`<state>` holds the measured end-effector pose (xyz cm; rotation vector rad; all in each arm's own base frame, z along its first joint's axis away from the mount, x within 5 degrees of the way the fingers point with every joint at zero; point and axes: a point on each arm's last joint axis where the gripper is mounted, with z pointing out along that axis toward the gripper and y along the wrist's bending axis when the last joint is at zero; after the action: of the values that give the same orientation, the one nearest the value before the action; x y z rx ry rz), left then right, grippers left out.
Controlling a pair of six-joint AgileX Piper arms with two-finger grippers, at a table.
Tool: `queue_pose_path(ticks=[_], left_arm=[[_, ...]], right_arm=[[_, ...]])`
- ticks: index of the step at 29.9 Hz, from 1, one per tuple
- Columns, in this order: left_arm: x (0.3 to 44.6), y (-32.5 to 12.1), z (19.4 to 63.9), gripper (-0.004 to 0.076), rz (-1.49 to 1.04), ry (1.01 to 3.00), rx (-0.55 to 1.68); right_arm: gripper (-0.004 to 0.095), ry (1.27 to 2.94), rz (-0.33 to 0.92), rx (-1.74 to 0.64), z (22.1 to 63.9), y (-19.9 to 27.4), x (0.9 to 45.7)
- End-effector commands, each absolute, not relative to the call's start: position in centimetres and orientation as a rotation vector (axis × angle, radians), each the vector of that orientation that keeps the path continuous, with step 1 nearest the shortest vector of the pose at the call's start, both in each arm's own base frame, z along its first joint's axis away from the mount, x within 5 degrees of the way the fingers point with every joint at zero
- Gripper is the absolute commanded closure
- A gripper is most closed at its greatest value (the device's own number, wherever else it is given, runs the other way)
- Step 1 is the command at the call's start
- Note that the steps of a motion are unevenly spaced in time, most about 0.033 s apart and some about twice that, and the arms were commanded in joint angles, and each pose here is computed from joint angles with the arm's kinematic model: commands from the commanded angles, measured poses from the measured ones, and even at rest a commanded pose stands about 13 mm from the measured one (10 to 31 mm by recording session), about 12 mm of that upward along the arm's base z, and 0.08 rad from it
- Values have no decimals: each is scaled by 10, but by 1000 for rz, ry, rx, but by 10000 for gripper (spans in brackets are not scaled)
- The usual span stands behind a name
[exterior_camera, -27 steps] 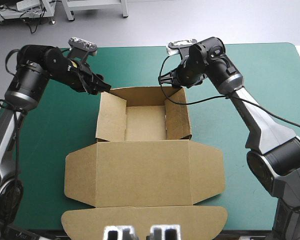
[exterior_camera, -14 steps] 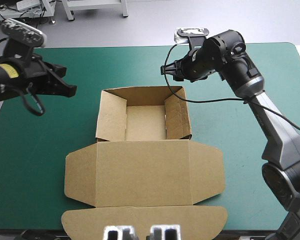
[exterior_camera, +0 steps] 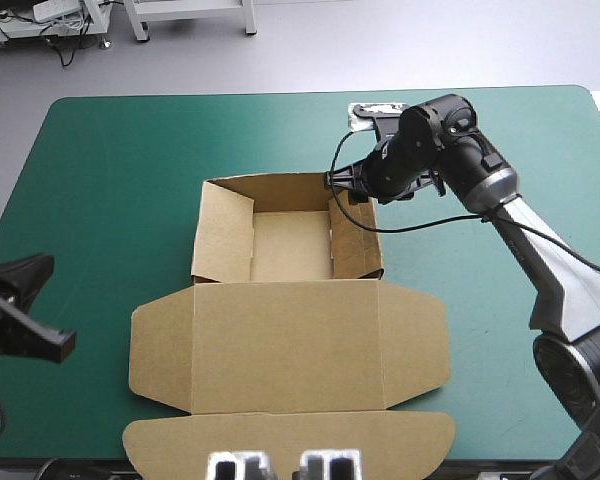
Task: Fold the box
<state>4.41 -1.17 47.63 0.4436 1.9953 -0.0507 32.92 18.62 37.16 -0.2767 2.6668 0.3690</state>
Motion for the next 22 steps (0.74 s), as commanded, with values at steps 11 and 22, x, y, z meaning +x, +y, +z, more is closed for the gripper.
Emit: queue_pose_path(ticks=[11,22], left_arm=[[20,-5,401,734,-108,2003,359],[20,-7,349,734,-128,2079,376]], right_arm=[[468,2683,307,-281,348,188,343],[670,2741,289,-265,318,196,359]])
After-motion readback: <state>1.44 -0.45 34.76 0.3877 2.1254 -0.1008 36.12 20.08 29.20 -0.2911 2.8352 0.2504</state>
